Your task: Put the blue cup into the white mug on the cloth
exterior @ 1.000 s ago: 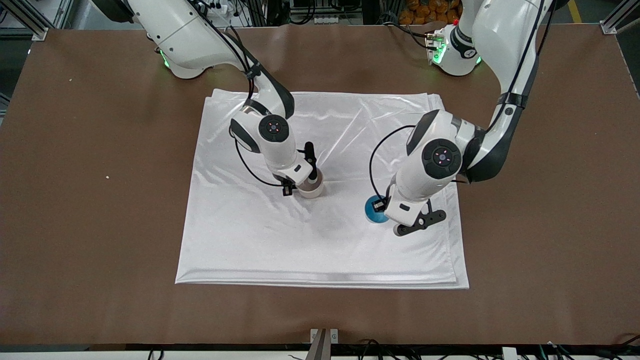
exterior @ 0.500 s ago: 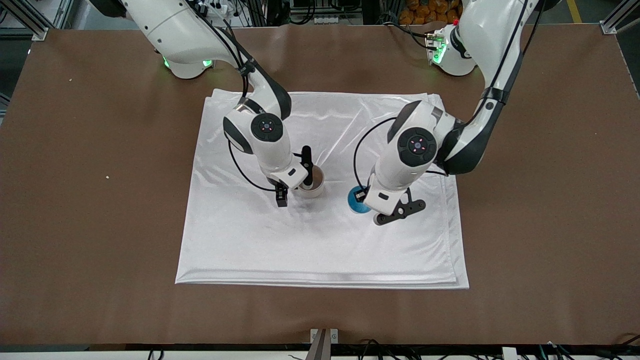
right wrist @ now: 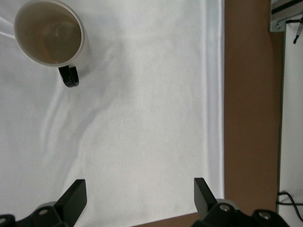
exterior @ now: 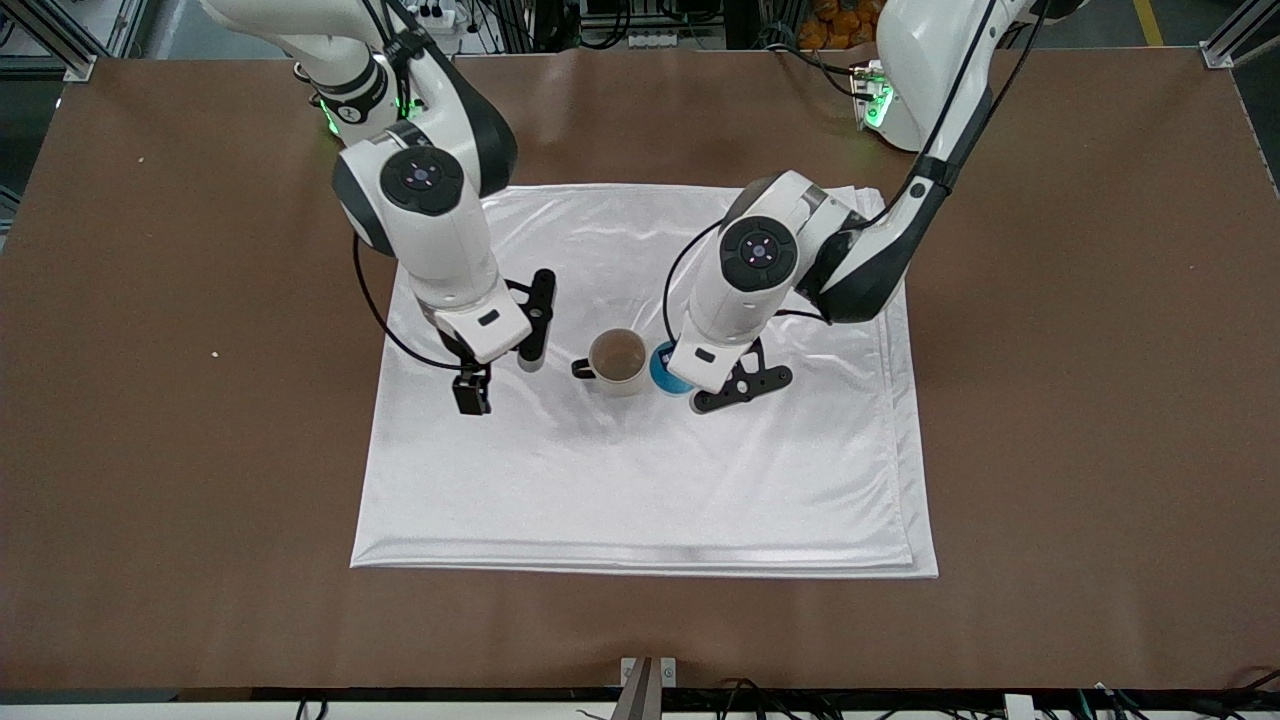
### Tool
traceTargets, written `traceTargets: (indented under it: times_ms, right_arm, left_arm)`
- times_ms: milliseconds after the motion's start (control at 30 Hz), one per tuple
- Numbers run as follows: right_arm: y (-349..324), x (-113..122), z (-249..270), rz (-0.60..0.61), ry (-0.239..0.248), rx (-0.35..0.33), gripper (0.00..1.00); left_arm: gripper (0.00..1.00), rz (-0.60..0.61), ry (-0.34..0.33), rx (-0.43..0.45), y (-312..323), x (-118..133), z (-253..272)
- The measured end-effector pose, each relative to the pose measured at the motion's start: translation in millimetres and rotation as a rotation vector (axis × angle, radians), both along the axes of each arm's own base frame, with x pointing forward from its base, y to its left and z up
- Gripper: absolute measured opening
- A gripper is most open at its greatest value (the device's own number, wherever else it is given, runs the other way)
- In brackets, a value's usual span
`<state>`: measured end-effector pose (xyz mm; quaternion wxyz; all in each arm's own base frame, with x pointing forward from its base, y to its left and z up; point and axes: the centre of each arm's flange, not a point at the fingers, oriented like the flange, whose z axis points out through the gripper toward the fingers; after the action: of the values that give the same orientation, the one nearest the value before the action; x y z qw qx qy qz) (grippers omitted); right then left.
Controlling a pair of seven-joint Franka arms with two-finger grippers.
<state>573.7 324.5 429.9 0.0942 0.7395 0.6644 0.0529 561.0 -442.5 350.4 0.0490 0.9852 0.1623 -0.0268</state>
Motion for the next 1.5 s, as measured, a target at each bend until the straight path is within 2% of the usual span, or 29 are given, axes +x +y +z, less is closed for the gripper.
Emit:
traceTargets:
  times_ms: [133, 400, 667, 800, 1000, 1400, 1500]
  right_arm:
    - [-19.3, -3.0, 31.4, -0.044, 0.002, 0.004, 1.00]
    - [-64.3, -6.8, 88.0, -0.124, -0.026, -0.001, 1.00]
    - [-114.1, -6.3, 118.9, -0.215, -0.026, -0.011, 1.00]
    - [-133.4, -4.7, 124.5, -0.253, -0.017, -0.012, 1.00]
    - [-166.6, 1.0, 128.0, -0.331, 0.018, 0.038, 1.00]
    - [-225.1, 6.8, 140.1, -0.460, 0.064, 0.038, 1.00]
    - [-233.7, 7.1, 148.7, -0.516, 0.061, 0.044, 1.00]
  left_arm:
    - [0.05, -0.007, 0.001, 0.002, -12.7, -10.3, -0.3]
    - [0.05, -0.022, 0.003, 0.005, -32.4, -27.0, -1.9]
    - [0.05, -0.035, -0.006, 0.002, -44.9, -34.2, -8.7]
    - [0.05, -0.031, -0.032, -0.018, -52.5, -35.3, -11.0]
    - [0.05, -0.027, -0.059, -0.047, -63.0, -37.4, -17.5]
    - [0.05, -0.025, -0.055, -0.047, -80.1, -49.3, -44.2]
    - [0.05, -0.024, -0.054, -0.042, -83.9, -53.4, -47.3]
